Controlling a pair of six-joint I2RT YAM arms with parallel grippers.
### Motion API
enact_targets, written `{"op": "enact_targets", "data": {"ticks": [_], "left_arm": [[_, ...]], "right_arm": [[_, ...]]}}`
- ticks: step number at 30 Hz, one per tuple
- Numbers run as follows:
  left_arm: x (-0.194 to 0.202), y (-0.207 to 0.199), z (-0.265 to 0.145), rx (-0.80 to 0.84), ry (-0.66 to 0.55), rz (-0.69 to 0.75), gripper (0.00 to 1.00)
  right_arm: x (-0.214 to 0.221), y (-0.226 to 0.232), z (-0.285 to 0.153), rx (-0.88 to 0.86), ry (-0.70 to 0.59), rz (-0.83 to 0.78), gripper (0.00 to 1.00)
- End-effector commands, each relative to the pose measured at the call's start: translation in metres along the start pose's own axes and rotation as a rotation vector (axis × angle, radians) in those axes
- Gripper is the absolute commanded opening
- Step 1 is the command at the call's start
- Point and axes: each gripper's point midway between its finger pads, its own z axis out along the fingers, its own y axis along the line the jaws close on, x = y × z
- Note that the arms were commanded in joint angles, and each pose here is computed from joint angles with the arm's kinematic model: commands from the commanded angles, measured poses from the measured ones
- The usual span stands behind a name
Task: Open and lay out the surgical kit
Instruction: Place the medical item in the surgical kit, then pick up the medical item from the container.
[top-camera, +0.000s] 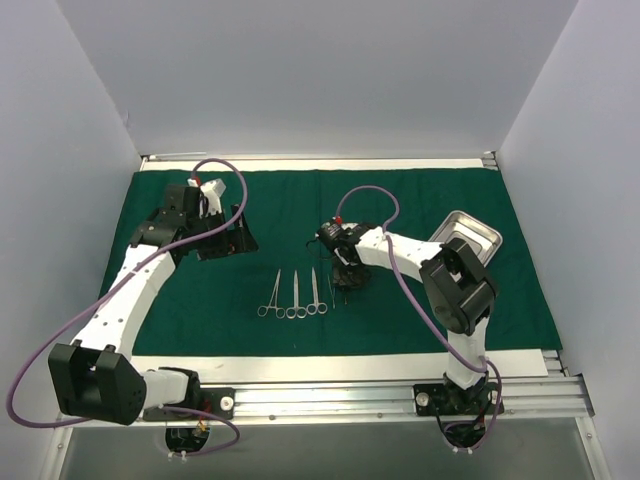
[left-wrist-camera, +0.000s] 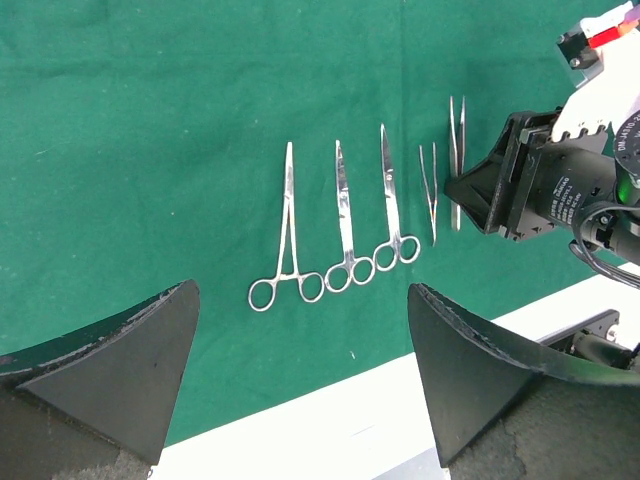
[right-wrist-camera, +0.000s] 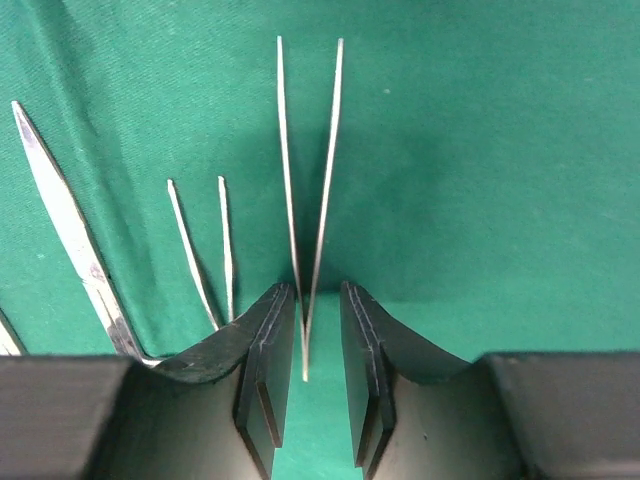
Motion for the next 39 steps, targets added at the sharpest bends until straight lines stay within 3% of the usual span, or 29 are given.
{"op": "enact_targets", "data": {"ticks": [1,6,9,15,21,24,39], "left_arm": [[-0.009,-0.004,0.005,0.039,-0.023,-0.004,0.94],[-0.013,-0.003,0.010,0.044,-0.017,0.003,0.94],[-0.014,-0.001,0.017,0.046,-0.006,0.016,0.94],[-0.012,0.001,0.028,0.058,0.034,0.037,0.94],[-0.003,0.000,0.041,0.092,0.078,0.005,0.94],[0.002,0.005,0.046,0.081,0.102,-0.001,0.95],[0.001,0.013,0.067,0.061,0.155,-0.042,0.95]], "right_arm": [[-0.025,-0.005,-0.033,0.036,-0.081,-0.004,0.26],[-0.089,-0.022,-0.098,0.041,-0.218,0.073,0.27],[-0.124,-0.061,-0.122,0.072,-0.250,0.202,0.29],[-0.172,-0.195,-0.121,0.206,-0.268,0.536,0.30],[-0.164,-0.299,-0.095,0.297,-0.201,0.685,0.24],[-0.155,-0.322,-0.082,0.369,-0.152,0.681,0.19],[-0.099,-0.355,-0.038,0.563,0.058,0.686,0.17]]}}
